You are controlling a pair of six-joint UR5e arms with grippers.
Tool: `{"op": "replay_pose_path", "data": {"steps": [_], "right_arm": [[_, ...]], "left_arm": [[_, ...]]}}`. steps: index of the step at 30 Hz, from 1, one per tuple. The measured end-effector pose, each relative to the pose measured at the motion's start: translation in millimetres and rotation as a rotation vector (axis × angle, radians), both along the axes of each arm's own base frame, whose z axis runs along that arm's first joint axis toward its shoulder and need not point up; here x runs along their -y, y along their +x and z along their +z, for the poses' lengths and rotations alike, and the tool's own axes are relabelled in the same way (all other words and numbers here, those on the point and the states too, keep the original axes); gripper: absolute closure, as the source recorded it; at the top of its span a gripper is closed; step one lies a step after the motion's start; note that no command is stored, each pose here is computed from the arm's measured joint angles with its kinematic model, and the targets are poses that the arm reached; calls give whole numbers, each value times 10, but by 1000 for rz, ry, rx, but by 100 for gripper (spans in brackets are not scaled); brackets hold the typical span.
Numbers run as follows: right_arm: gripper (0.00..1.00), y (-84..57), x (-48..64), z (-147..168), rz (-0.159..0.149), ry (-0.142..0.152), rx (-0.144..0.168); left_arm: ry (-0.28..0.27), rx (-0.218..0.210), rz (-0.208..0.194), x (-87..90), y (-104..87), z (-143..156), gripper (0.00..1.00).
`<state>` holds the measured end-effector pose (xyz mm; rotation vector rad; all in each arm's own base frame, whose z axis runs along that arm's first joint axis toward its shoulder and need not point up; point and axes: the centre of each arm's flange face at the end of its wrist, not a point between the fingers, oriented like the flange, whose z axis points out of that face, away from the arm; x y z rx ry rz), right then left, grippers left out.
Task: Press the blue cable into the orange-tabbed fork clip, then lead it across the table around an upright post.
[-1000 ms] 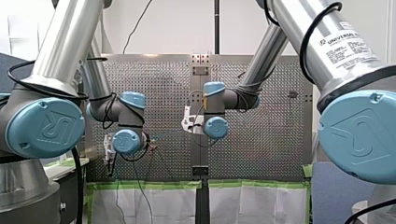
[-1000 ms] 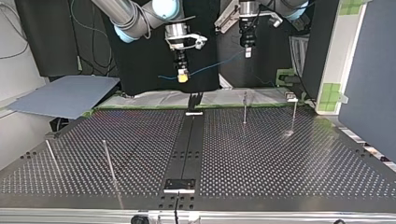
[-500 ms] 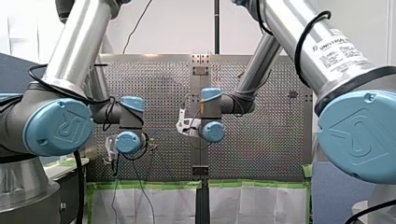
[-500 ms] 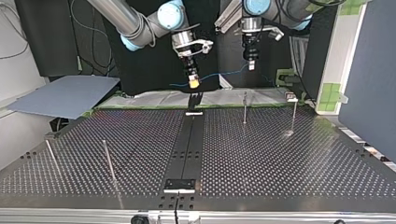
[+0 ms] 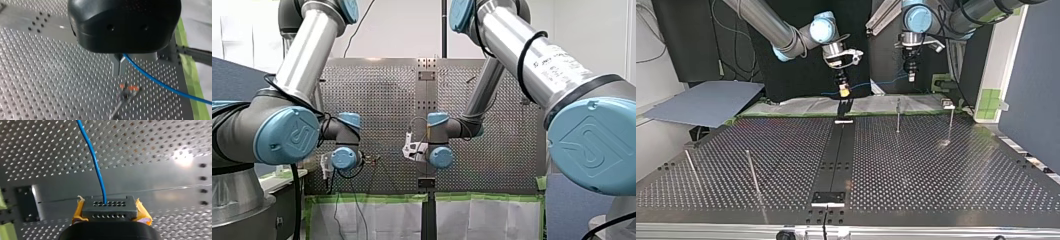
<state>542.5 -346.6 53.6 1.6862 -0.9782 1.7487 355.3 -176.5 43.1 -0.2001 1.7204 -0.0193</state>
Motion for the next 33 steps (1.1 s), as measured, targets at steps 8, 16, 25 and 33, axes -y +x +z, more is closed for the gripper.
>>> {"op": "replay_pose_path", "data": {"steps": [8, 16, 25, 33], "right_arm": [[100, 35, 167, -299, -11, 17, -16], [100, 57, 265, -625, -15, 45, -50], [100, -49, 308, -1111, -27, 109, -122], [100, -198, 391, -1339, -51, 139, -153]], "left_arm": [[4, -37, 59, -234, 184, -207, 100], [-4, -47, 78, -373, 355, -241, 100], [-64, -49, 30, -325, 604, -190, 100], [-107, -89, -1, -300, 713, -381, 100]]}}
